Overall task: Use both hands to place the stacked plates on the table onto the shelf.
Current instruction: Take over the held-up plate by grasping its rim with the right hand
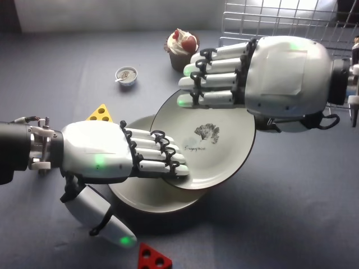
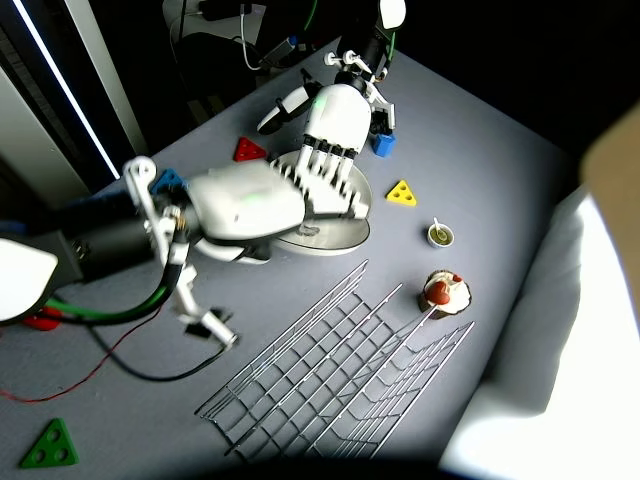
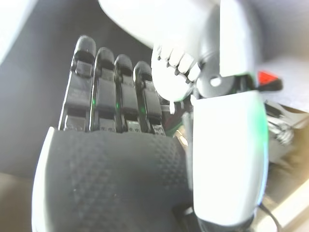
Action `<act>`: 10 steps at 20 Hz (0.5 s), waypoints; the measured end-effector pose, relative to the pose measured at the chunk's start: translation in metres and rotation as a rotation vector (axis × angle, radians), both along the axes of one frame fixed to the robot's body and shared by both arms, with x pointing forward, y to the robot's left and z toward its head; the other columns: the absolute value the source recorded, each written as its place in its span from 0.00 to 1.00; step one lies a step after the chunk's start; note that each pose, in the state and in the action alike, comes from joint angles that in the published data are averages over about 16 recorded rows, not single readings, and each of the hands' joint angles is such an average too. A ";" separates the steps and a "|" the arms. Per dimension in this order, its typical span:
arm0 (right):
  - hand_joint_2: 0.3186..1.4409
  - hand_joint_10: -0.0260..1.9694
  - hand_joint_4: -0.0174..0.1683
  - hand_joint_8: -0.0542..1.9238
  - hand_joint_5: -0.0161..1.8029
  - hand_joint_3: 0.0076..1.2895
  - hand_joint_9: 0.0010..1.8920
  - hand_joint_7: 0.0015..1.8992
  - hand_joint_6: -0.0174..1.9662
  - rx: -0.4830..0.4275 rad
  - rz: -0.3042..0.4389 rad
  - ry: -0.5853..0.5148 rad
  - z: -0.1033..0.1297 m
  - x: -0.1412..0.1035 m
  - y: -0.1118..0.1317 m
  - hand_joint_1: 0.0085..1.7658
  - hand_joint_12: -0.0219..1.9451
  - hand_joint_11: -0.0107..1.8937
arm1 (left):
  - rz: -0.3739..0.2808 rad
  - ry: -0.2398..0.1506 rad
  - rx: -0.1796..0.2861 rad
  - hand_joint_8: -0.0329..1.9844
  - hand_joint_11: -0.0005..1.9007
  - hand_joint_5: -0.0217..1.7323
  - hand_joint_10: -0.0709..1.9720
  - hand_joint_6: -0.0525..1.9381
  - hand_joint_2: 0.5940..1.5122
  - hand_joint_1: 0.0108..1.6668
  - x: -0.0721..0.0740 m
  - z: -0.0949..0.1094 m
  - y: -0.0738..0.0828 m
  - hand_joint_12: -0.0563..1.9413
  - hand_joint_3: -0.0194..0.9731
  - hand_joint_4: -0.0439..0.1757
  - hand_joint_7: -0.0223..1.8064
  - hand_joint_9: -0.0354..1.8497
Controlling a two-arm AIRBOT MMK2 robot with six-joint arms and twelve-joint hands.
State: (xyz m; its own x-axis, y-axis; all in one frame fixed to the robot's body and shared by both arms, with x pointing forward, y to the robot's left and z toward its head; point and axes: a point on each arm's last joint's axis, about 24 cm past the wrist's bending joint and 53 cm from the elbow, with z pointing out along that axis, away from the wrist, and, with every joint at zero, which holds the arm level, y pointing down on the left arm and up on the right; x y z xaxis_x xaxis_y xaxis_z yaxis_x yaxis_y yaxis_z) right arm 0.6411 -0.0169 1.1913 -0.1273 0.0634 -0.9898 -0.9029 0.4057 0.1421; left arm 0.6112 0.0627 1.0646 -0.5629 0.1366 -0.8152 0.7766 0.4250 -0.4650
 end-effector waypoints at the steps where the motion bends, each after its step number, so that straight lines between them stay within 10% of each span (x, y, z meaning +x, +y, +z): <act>1: 0.54 0.01 0.11 0.03 0.15 0.01 0.12 0.11 0.02 -0.004 0.006 -0.015 0.000 -0.001 0.002 0.71 0.04 0.15 | 0.001 0.000 0.000 0.01 0.04 0.06 0.03 0.02 0.40 0.04 0.000 0.000 0.000 0.02 0.03 0.19 0.04 0.06; 10: 0.55 0.01 0.11 0.03 0.18 0.01 0.14 0.14 0.02 -0.033 0.009 0.003 -0.023 -0.003 0.012 0.72 0.05 0.17 | 0.006 -0.002 0.000 0.01 0.03 0.05 0.03 0.02 0.40 0.05 0.003 0.000 0.002 0.02 0.04 0.19 0.04 0.05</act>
